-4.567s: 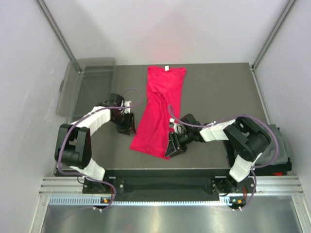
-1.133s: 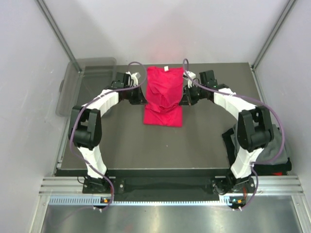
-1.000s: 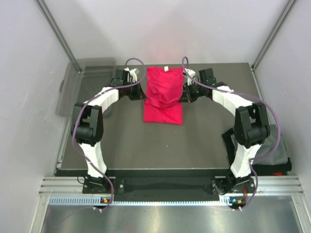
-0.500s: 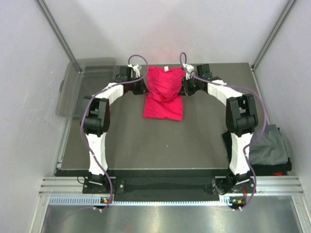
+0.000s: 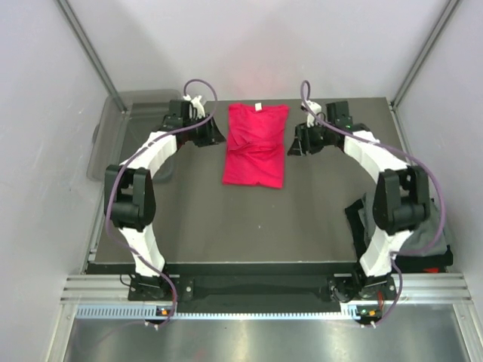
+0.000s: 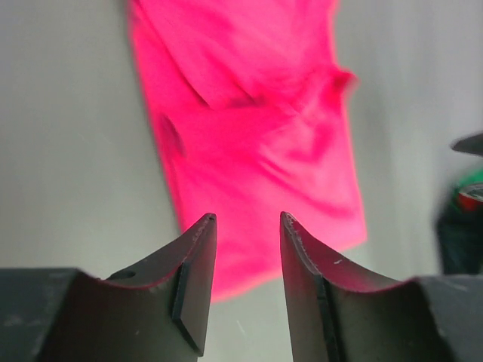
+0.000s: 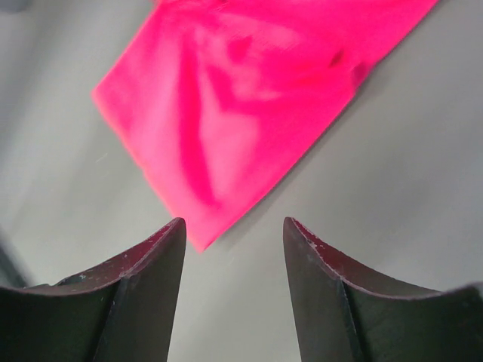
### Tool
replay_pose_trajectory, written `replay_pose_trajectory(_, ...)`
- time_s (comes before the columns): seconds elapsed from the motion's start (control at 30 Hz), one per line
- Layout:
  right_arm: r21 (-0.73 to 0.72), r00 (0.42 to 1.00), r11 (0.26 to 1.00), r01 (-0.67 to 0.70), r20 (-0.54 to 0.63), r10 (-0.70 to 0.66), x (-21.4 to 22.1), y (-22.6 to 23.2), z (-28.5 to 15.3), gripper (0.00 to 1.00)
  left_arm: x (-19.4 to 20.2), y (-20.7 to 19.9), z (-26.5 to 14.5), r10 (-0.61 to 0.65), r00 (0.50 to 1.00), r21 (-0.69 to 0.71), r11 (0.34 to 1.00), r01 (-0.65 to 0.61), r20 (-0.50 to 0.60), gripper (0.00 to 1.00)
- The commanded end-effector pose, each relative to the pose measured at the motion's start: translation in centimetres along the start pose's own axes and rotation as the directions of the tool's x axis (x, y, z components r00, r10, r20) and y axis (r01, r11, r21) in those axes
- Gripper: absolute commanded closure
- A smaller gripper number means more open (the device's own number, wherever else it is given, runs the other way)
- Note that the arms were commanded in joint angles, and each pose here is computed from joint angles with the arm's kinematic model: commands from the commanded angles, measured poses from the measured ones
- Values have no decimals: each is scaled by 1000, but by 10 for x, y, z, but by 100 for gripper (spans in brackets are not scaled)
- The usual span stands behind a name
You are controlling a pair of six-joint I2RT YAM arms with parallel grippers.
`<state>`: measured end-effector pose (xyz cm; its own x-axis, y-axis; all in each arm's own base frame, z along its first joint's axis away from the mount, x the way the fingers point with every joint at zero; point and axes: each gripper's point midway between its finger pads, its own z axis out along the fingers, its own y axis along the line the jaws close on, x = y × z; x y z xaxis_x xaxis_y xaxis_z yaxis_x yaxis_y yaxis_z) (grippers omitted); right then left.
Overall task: Fold and stack the t-shirts
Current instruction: Fold the tshirt
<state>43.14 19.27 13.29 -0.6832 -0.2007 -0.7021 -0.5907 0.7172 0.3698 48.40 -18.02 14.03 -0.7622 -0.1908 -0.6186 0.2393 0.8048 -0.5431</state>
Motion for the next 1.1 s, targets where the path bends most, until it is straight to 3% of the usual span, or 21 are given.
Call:
replay_pose_trajectory(0.0,-117,996,991,-65,-74,57,32,35,-25,45,39,-29,-30,-76,981,106,990,96,-179,57)
replay_pose_trajectory(0.13,-225,960,944,-241,-196,199,93,54,-16,43,79,-27,-35,-147,947,142,971,193,-284,57)
replay_pose_trajectory(0.2,-245,948,925,-289,-209,241,99,56,-10,43,96,-23,-32,-194,919,129,959,251,-344,56)
replay_pose_trajectory(0.37,-278,908,875,-397,-259,330,105,55,7,40,107,-15,-30,-245,895,89,951,297,-372,49)
replay_pose_trajectory(0.73,-299,859,818,-492,-317,402,113,48,37,39,145,2,-12,-362,804,25,906,422,-472,44)
replay_pose_trajectory(1.07,-305,848,803,-512,-328,416,115,49,49,39,156,16,-8,-379,796,-36,911,412,-473,43)
